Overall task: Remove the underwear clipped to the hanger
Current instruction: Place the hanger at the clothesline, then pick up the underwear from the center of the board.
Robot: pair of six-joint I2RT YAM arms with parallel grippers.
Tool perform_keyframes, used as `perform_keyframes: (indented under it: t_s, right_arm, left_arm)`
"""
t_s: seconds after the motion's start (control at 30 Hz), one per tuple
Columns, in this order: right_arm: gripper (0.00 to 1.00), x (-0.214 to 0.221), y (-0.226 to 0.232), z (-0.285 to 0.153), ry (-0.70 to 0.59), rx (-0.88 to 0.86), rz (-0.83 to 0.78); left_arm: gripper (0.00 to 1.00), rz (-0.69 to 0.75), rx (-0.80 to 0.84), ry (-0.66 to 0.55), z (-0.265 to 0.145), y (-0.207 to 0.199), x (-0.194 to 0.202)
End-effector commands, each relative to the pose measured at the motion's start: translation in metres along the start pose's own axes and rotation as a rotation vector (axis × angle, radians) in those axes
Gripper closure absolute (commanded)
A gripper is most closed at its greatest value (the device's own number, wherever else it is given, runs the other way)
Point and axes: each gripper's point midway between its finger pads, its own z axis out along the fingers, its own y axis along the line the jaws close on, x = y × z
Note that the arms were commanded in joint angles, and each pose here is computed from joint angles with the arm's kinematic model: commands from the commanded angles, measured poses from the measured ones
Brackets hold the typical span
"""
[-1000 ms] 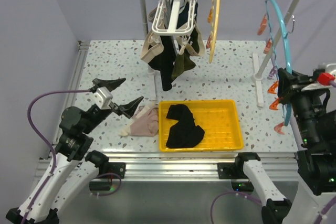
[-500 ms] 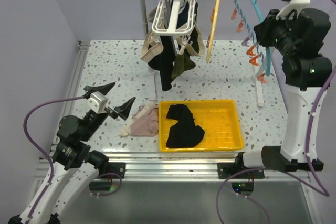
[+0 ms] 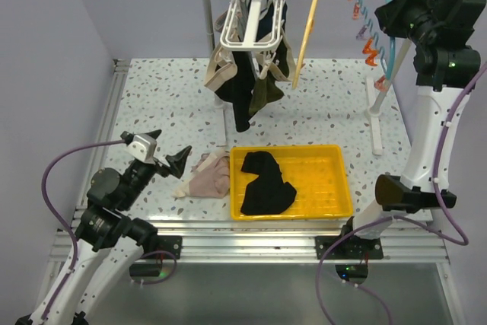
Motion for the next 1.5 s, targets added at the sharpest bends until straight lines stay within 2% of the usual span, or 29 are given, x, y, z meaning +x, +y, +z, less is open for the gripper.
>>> perform_keyframes:
  t_s: [0.0,0.3,0.47,0.6,0.63,0.67,0.7,0.73,0.8,0.9,1.0,1.03,1.2,1.47]
  right_arm:
    - [1.00,-0.036,0.016,-0.006,-0.122,-0.067,-0.005]
    - [1.00,-0.002,0.005,-0.001,-0.042,-0.059,-0.012]
    - [0.89,-0.002,0.005,-0.012,-0.055,-0.060,-0.046]
    - [0.65,-0.008,0.003,-0.022,-0.083,-0.039,-0.078]
    - [0.48,-0.009,0.002,-0.024,-0.090,-0.029,-0.085]
    - [0.36,-0.012,0.001,-0.027,-0.103,-0.023,-0.100]
    - [0.13,-0.012,0.000,-0.033,-0.109,-0.014,-0.108]
    - [0.02,-0.012,-0.001,-0.036,-0.116,-0.003,-0.115]
    - [0.01,-0.011,-0.004,-0.045,-0.129,0.018,-0.134]
    - [0.01,-0.011,-0.012,-0.059,-0.148,0.070,-0.167]
    - [0.01,-0.008,-0.025,-0.067,-0.154,0.146,-0.197]
    - [0.01,-0.012,-0.026,-0.077,-0.172,0.163,-0.203]
    - [0.01,0.007,-0.042,-0.091,-0.146,0.249,-0.214]
    - [0.01,0.038,-0.050,-0.105,-0.098,0.284,-0.208]
  left_arm:
    - [0.00,-0.026,-0.021,0.015,0.002,0.003,0.006]
    - [0.00,-0.129,-0.047,0.104,0.012,0.002,0.029]
    - [0.00,-0.337,-0.117,0.135,0.022,0.003,0.045]
    - [0.00,-0.529,-0.234,0.170,0.025,0.010,0.064]
    - [0.00,-0.618,-0.291,0.179,0.027,0.014,0.071]
    - [0.00,-0.665,-0.329,0.209,0.025,0.015,0.082]
    - [0.00,-0.717,-0.364,0.233,0.025,0.016,0.092]
    - [0.00,-0.811,-0.405,0.255,0.026,0.014,0.101]
    - [0.00,-0.927,-0.465,0.318,0.026,0.010,0.122]
    - [0.01,-1.021,-0.549,0.405,0.022,0.007,0.144]
    - [0.03,-1.098,-0.631,0.533,0.021,-0.001,0.168]
    - [0.03,-1.116,-0.665,0.618,0.018,-0.008,0.184]
    - [0.07,-1.116,-0.744,0.839,0.018,-0.021,0.215]
    - [0.12,-0.970,-0.869,1.036,0.017,-0.017,0.248]
